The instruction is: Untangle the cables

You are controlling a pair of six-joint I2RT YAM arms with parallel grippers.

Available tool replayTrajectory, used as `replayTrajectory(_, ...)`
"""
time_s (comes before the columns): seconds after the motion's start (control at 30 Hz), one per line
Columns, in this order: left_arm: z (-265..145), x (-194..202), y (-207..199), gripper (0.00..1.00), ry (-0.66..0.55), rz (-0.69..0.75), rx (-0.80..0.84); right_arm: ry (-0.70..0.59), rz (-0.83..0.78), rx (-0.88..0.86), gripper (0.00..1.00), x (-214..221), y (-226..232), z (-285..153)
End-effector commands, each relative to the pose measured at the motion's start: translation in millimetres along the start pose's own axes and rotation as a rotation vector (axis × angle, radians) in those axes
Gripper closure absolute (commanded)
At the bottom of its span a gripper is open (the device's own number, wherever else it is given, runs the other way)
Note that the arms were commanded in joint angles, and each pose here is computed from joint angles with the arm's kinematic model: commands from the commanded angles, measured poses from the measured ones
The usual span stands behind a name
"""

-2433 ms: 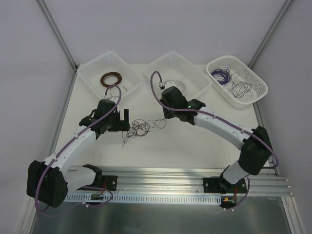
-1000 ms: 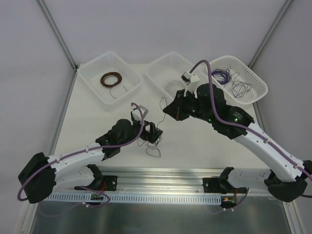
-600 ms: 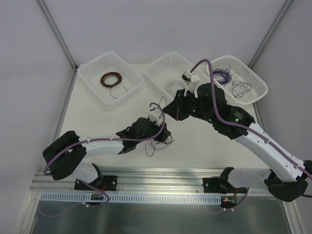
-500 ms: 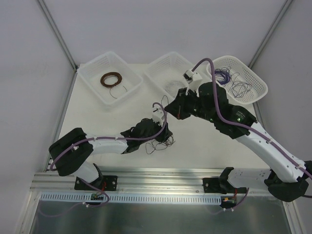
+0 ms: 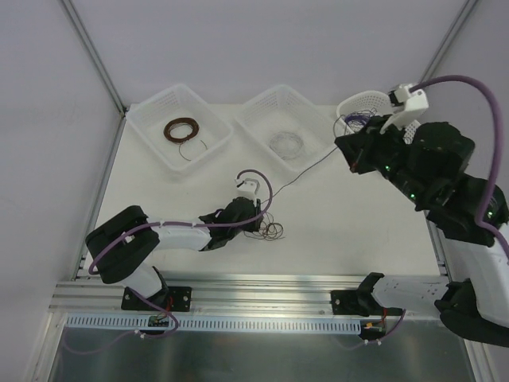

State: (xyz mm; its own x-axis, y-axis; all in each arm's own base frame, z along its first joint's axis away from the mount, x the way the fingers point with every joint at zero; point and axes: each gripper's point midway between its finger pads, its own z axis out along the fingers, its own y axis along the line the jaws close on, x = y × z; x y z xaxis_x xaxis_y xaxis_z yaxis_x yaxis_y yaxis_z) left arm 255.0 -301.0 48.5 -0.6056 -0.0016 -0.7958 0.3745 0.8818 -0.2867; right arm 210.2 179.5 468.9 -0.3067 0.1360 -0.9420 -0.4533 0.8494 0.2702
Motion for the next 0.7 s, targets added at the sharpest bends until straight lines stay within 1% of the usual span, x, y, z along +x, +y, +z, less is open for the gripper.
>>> replayTrajectory(0.0,-3,-8,25,0.75,-0.009,-0.053,-0.124,-0.128,-0.062,0.174,0.99,-38,-44,-43)
replayTrajectory(0.1,-5,-6,43,0.73,0.007,-0.079,-0.197,-0.19,-0.088,0.236,0.99,-56,-59,-65)
replayTrajectory(0.2,-11,-5,64,0.71,0.016,-0.111,-0.258,-0.248,-0.099,0.347,0.99,-69,-82,-88)
replayTrajectory(0.23,-14,-9,67,0.7,0.005,-0.123,-0.263,-0.27,-0.097,0.361,0.99,-72,-87,-98)
replayTrajectory(0.27,-16,-12,75,0.66,-0.001,-0.141,-0.279,-0.283,-0.097,0.376,0.99,-74,-90,-104)
replayTrajectory(0.3,-19,-8,80,0.66,0.005,-0.147,-0.286,-0.296,-0.095,0.415,0.99,-76,-97,-110)
replayTrajectory(0.37,-25,-15,87,0.65,-0.013,-0.176,-0.288,-0.311,-0.092,0.434,0.99,-76,-103,-120)
replayTrajectory(0.4,-27,-14,96,0.64,-0.013,-0.19,-0.305,-0.294,-0.101,0.447,0.99,-70,-106,-116)
replayTrajectory(0.5,-36,-21,106,0.64,-0.036,-0.218,-0.314,-0.251,-0.107,0.47,0.99,-53,-111,-108)
replayTrajectory(0.53,-40,-26,105,0.63,-0.049,-0.225,-0.301,-0.196,-0.13,0.479,0.99,-35,-112,-94)
replayTrajectory(0.6,-43,-30,100,0.61,-0.05,-0.22,-0.27,-0.163,-0.121,0.473,0.99,-18,-112,-82)
replayTrajectory(0.63,-46,-34,93,0.57,-0.051,-0.219,-0.236,-0.104,-0.143,0.487,0.99,6,-115,-64)
replayTrajectory(0.67,-48,-37,89,0.55,-0.05,-0.216,-0.215,-0.091,-0.128,0.497,0.99,16,-117,-58)
